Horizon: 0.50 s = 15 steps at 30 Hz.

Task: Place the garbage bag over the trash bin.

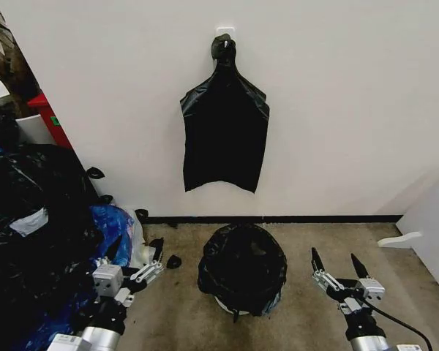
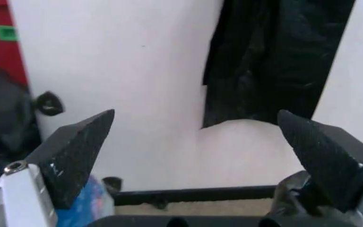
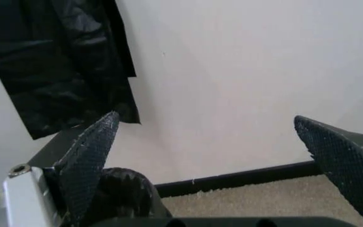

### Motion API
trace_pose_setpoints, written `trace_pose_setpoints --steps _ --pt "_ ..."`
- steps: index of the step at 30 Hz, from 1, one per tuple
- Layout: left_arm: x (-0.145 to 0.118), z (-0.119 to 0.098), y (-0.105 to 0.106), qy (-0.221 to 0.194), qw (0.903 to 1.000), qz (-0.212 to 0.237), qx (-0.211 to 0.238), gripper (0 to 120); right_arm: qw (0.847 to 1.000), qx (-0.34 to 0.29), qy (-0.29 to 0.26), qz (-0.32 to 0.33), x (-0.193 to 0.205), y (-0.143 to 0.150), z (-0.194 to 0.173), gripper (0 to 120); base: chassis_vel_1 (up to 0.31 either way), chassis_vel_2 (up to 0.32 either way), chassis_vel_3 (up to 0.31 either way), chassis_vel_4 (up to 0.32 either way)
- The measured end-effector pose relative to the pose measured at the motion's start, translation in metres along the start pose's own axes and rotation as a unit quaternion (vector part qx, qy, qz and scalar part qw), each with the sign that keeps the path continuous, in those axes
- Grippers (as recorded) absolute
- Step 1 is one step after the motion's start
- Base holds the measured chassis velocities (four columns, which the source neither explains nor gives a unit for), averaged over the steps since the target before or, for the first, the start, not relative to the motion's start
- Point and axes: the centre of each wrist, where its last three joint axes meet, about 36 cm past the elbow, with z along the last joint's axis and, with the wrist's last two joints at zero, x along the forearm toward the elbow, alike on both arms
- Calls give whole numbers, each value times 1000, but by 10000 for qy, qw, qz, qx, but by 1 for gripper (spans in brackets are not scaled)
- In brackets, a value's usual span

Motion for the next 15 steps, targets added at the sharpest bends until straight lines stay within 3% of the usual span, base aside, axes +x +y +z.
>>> trace_pose_setpoints --steps 6,15 --pt "14 -3 3 91 9998 -134 122 100 10000 -38 -3 -6 13 2 0 100 0 0 0 0" --pt "13 -4 2 201 9993 -186 261 100 9999 -102 -53 52 9 5 -1 100 0 0 0 0"
